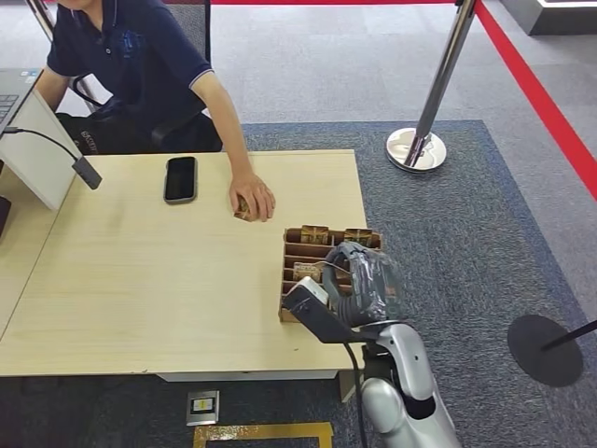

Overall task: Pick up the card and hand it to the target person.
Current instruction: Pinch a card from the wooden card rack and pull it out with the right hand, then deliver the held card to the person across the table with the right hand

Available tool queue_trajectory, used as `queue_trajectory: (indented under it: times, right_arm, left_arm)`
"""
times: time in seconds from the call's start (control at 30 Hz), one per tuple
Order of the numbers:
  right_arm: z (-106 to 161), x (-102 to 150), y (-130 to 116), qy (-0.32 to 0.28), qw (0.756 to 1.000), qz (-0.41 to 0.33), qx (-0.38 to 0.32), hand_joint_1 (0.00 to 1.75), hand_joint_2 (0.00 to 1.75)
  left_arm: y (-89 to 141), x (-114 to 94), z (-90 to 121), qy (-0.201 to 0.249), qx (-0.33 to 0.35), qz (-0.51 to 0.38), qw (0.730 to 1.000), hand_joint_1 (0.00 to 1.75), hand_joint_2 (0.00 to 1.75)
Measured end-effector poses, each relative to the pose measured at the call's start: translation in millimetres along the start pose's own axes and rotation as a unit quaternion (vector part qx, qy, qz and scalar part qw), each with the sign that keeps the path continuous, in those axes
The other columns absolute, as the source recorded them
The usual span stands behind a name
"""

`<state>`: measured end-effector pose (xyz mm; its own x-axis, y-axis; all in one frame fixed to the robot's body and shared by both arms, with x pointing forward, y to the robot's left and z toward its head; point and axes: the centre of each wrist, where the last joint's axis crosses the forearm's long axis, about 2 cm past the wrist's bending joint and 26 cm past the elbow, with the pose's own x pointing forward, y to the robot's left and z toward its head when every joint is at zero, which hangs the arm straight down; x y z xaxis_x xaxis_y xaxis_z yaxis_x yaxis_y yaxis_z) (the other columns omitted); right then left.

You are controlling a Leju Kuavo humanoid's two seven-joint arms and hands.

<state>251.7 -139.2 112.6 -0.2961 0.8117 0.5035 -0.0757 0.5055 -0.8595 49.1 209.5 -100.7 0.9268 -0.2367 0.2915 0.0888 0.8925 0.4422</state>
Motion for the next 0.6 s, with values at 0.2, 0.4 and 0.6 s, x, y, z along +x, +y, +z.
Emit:
queue_trajectory:
  times: [0.2,0.4,0.6]
  right_arm:
    - [-5,7,-5,-0.045,0.998,-0.033,0.008,1.40,1.75]
    - [-37,20,1,-0.063,0.997,-0.031,0.011,1.35,1.75]
    - [-62,30,5,-0.062,0.998,0.006,0.000,1.43,1.75]
  left_arm:
    - [0,0,0,-0.003,-0.001,-0.004,1.000,0.00,0.00]
    - [0,1,0,-0.005,0.000,-0.005,1.000,0.00,0.00]
    - [0,2,-1,-0.005,-0.001,-0.011,1.000,0.00,0.00]
